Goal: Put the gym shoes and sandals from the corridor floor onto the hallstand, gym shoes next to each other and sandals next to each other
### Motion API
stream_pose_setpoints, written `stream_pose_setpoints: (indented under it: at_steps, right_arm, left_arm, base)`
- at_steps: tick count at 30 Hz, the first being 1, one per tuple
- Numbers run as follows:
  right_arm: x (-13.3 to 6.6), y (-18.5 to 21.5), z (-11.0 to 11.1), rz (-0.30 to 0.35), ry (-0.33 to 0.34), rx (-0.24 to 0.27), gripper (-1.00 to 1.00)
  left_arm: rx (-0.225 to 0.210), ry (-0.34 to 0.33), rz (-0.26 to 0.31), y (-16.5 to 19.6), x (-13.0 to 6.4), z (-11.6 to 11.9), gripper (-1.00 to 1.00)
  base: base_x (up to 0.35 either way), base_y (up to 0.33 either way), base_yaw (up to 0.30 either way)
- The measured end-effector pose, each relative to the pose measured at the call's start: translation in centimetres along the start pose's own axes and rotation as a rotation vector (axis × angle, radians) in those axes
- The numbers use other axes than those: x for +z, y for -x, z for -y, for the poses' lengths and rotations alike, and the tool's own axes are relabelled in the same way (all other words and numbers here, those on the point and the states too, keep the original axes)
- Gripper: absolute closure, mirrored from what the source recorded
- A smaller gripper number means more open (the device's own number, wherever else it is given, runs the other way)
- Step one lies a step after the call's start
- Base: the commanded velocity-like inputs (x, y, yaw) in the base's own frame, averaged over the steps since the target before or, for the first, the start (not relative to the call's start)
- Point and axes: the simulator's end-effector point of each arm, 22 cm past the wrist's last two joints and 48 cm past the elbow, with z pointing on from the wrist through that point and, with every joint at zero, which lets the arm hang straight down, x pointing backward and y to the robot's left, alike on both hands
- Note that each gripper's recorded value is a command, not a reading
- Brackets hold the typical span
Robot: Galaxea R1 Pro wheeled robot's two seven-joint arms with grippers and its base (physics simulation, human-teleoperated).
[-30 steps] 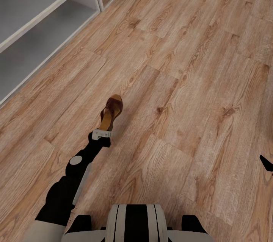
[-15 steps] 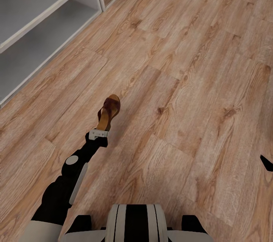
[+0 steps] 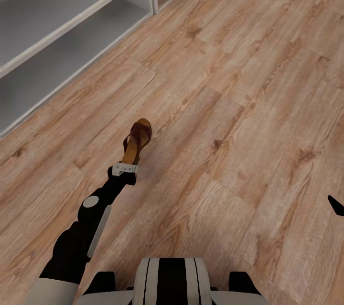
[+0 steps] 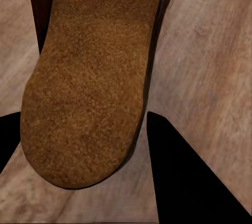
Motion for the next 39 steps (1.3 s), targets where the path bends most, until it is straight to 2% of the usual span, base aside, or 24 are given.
stream_pose_setpoints:
  at_steps: [9,14,26,34,39]
  right_arm:
    - [-0.1,0.1,0.0,0.003,-0.001,0.002,-1.0]
    - [-0.1,0.2,0.0,0.005,0.001,0.002,-1.0]
    - [-0.3,0.4,0.1,0.009,0.002,0.003,-1.0]
    - [-0.4,0.7,0.1,0.015,0.002,0.005,-1.0]
    - [-0.5,0.9,0.1,0.02,0.003,0.005,-1.0]
  left_arm:
    - [0.003,0.002,0.023,1.1,-0.2,0.1,1.0]
    - [0.005,0.014,0.03,1.2,-1.1,-0.3,1.0]
    - [-0.031,0.134,-0.056,-4.9,-6.9,-6.0,1.0]
    - [0.012,0.14,-0.091,-8.3,-10.4,-7.8,1.0]
    - [0.015,0.145,-0.095,-8.9,-11.3,-8.1,1.0]
  base:
    - [0.0,0.0,0.282]
    - [0.0,0.0,0.284]
    - [0.0,0.0,0.282]
    - [0.0,0.0,0.261]
    - [0.0,0.0,0.254]
